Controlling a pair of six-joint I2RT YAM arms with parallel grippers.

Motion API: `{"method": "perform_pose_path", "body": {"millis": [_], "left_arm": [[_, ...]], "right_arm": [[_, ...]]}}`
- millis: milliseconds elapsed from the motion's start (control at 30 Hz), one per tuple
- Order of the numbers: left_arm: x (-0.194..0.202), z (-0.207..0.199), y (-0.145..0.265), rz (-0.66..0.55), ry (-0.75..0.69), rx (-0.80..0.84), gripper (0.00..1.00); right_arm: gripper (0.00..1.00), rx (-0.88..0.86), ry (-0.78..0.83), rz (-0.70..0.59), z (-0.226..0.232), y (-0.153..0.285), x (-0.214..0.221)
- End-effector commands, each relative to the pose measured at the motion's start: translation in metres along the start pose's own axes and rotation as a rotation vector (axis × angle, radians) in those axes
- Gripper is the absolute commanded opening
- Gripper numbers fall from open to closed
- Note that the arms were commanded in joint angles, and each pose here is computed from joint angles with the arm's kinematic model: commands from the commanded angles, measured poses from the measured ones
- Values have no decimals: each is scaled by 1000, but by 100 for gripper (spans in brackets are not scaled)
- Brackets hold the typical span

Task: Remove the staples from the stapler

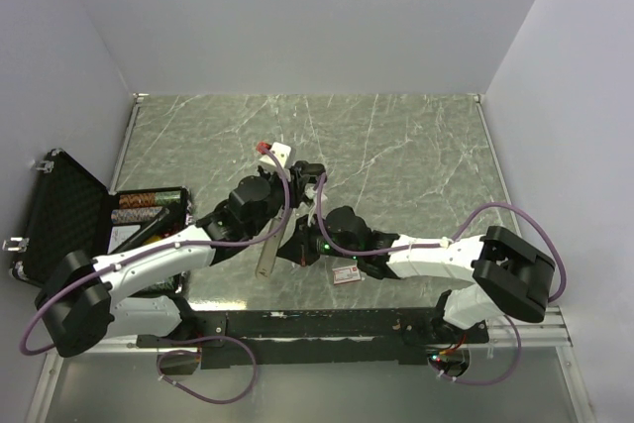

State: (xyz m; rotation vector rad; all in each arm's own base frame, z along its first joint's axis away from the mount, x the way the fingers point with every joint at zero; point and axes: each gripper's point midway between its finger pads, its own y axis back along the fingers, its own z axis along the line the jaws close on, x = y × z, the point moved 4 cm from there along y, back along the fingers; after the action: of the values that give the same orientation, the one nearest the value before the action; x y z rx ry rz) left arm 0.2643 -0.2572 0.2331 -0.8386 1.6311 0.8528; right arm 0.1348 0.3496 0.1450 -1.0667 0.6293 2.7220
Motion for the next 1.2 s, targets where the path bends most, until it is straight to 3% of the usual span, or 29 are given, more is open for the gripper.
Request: {"method": "perform_pose_path", "body": {"millis": [0, 367, 767, 1167], "left_arm": [[-66, -21, -4, -215, 123, 71, 1], [-82, -19, 18, -217, 124, 90, 1], [-114, -9, 55, -297, 134, 80, 1], [-134, -10, 92, -332, 185, 155, 1]], "right_arm": [[0, -106, 36, -16, 19, 1, -4], [0, 30, 116, -35, 7, 18, -14], [0, 128, 179, -81, 13, 54, -36], [0, 259, 210, -146, -6, 57, -58]]}}
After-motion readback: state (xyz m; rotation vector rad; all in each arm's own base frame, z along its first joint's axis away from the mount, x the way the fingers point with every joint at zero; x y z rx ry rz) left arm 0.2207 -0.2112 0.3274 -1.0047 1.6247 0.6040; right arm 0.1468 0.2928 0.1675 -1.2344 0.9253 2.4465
